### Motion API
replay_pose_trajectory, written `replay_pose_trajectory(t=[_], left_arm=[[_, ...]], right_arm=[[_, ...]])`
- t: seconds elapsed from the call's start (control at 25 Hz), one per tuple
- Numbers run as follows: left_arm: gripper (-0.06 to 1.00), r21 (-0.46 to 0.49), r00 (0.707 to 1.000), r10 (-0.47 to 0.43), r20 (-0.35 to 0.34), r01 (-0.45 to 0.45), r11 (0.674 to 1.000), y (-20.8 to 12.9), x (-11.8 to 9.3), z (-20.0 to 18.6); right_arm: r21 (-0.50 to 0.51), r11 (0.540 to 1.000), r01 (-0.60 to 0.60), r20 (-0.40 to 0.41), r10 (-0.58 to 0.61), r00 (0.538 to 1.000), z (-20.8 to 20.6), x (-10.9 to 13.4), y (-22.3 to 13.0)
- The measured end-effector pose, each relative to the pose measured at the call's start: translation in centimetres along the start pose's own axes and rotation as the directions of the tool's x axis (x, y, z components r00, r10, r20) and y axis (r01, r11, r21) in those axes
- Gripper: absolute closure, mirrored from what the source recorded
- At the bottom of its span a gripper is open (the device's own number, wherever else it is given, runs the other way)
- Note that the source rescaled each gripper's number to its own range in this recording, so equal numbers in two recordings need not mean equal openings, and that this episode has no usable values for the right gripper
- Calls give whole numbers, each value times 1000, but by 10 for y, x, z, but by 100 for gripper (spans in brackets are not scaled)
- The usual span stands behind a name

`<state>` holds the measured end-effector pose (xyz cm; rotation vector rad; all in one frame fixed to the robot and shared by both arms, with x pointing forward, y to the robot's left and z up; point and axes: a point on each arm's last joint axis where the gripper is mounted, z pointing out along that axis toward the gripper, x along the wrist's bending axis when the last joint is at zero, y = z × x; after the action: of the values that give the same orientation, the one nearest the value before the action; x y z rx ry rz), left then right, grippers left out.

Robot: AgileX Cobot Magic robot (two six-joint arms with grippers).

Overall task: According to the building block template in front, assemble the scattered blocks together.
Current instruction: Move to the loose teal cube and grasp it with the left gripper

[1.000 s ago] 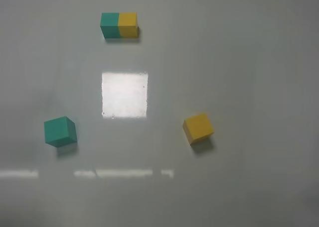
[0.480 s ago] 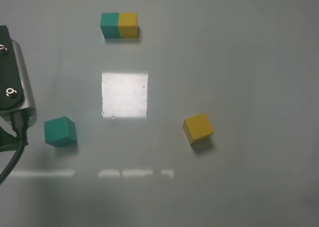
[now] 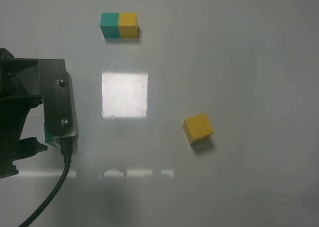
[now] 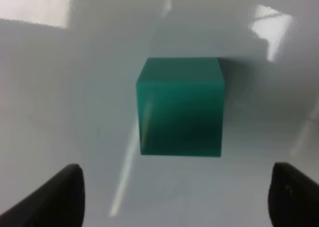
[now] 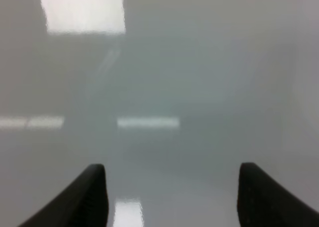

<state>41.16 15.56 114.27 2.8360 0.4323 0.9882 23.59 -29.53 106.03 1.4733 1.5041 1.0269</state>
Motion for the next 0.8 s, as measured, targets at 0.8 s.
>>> replay_pose_trajectory(t=[0.8], left_arm=[[23, 105, 998, 59, -2, -58, 993, 22, -5, 39]], right_arm=[[0, 1000, 0, 0, 0, 1000, 0, 0, 0]])
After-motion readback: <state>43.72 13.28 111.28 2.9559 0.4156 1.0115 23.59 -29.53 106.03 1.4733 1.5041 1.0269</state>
